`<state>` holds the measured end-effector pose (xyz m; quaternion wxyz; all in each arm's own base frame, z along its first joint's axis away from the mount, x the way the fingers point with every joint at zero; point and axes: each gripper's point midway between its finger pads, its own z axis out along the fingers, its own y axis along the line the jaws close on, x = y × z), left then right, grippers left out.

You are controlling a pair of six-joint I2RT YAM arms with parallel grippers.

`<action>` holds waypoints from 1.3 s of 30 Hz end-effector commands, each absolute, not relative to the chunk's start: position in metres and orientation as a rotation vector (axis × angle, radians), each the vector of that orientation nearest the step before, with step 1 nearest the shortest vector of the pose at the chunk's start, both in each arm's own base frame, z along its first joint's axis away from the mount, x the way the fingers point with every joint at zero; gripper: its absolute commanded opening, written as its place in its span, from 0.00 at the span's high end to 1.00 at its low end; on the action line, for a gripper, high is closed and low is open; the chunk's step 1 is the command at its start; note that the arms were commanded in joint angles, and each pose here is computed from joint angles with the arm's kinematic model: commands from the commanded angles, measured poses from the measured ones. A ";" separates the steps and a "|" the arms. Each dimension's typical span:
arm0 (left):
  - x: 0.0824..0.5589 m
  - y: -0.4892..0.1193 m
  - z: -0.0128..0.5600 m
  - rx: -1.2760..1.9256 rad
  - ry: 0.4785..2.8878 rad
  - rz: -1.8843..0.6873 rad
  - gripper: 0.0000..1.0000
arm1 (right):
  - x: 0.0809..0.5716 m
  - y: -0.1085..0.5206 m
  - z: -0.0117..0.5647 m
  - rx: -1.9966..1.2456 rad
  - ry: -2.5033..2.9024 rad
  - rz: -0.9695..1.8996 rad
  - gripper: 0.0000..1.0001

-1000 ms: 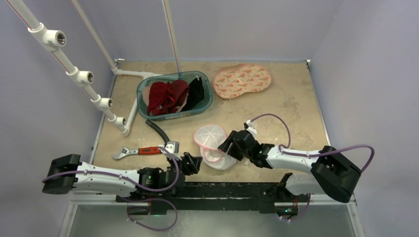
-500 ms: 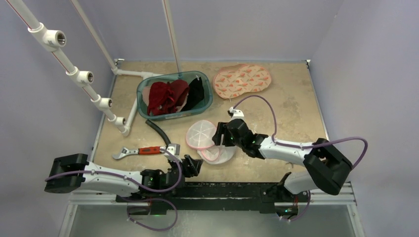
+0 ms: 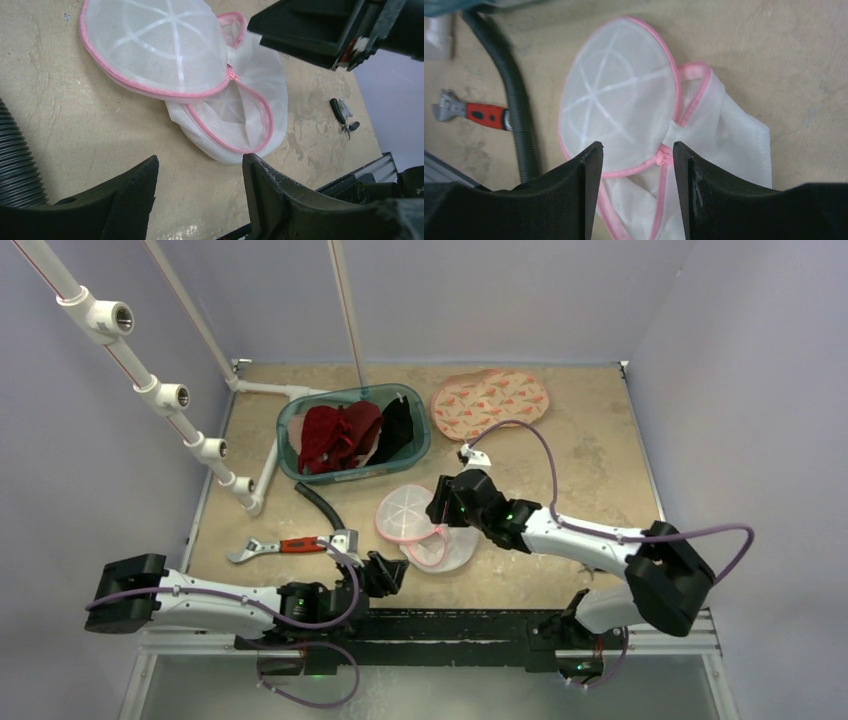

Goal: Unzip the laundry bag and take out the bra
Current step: Pick up the laundry bag at the center of the board.

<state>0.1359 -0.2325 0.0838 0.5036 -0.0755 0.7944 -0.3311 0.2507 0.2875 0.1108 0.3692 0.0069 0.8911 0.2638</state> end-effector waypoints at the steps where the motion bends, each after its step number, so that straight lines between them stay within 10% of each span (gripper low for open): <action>1: 0.139 -0.228 0.086 -0.229 1.912 -0.790 0.39 | 0.243 0.288 0.083 0.060 2.394 0.631 0.44; 14: 0.139 -0.225 0.087 -0.235 1.911 -0.791 0.40 | 0.250 0.285 0.044 0.068 2.449 0.525 0.49; 28: 0.139 -0.222 0.087 -0.250 1.912 -0.796 0.40 | 0.248 0.281 0.041 0.072 2.447 0.523 1.00; 39: 0.142 -0.219 0.113 -0.252 1.879 -0.795 0.40 | 0.244 0.286 0.140 0.019 2.245 0.745 1.00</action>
